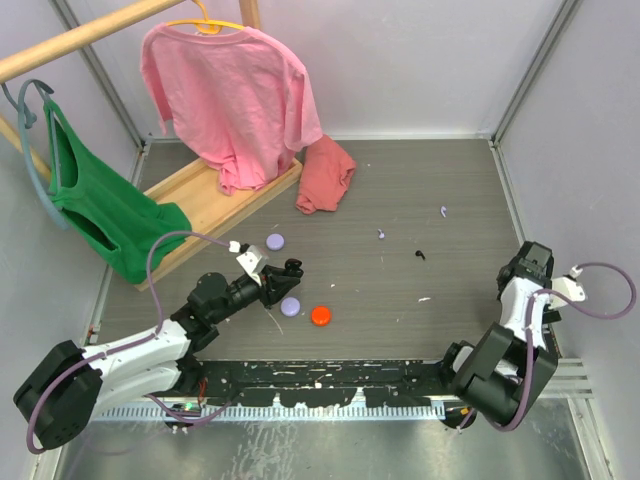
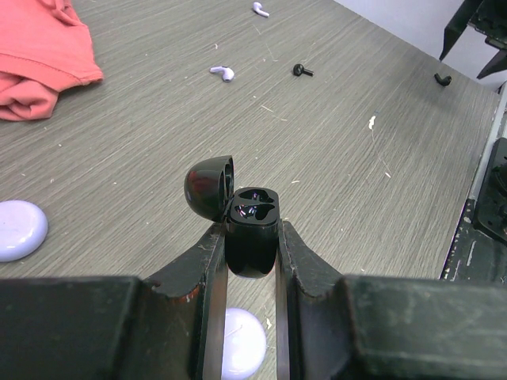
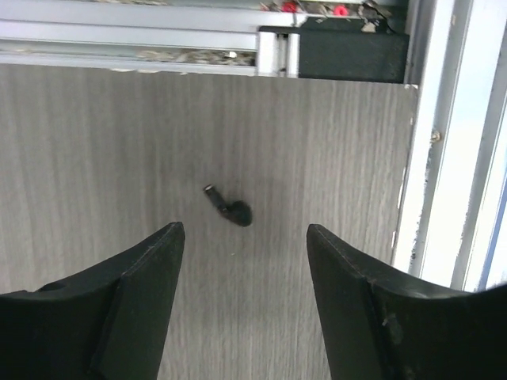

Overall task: Insert the wireless bluetooth earbuds into the charging case
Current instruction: Pick up the earbud from the center of the board.

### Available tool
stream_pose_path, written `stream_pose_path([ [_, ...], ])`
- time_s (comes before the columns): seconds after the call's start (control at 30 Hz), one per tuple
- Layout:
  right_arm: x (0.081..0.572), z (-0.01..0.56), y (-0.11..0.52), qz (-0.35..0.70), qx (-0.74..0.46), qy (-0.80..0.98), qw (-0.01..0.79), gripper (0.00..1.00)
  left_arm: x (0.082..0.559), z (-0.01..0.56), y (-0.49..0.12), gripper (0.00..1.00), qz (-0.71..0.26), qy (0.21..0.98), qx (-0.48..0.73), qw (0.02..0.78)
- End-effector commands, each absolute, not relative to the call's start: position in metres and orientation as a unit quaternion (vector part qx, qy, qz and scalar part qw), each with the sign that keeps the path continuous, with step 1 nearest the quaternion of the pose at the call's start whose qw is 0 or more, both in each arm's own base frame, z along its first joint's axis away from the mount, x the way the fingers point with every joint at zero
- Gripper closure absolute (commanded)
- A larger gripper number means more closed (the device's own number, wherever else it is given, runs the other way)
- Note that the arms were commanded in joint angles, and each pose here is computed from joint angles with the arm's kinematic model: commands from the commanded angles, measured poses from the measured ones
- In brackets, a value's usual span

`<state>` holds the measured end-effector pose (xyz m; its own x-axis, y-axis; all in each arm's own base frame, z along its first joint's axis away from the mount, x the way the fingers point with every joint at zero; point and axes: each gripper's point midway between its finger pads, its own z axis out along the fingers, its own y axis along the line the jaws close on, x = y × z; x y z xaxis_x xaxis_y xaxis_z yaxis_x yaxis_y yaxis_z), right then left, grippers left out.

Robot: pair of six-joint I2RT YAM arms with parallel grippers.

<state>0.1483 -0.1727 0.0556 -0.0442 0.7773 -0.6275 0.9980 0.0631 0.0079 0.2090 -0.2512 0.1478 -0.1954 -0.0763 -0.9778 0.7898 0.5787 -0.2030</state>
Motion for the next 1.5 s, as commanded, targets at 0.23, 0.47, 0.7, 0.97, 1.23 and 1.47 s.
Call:
stream_pose_path([
  [0.23,0.151,0.028,-0.178,-0.176,0.69,0.663,0.229,0.47,0.21,0.162,-0.252,1.0,-0.38,0.658,0.26,0.596],
  [0.47,0.149,0.016,-0.179,-0.173,0.7,0.658,0.216,0.57,0.209,0.163,-0.252,1.0,-0.383,0.656,0.261,0.595],
  [0.7,0.147,0.01,-0.179,-0.174,0.703,0.657,0.208,0.62,0.209,0.163,-0.252,1.0,-0.383,0.656,0.261,0.595],
  [0.97,0.155,0.002,-0.172,-0.146,0.683,0.686,0.203,0.73,0.208,0.164,-0.252,1.0,-0.385,0.655,0.262,0.595],
  [1.23,0.171,-0.005,-0.159,-0.092,0.656,0.722,0.201,0.76,0.208,0.165,-0.252,1.0,-0.385,0.654,0.261,0.597],
  [1.47,0.165,0.012,-0.175,-0.134,0.664,0.7,0.226,0.75,0.208,0.166,-0.251,1.0,-0.385,0.653,0.262,0.597],
])
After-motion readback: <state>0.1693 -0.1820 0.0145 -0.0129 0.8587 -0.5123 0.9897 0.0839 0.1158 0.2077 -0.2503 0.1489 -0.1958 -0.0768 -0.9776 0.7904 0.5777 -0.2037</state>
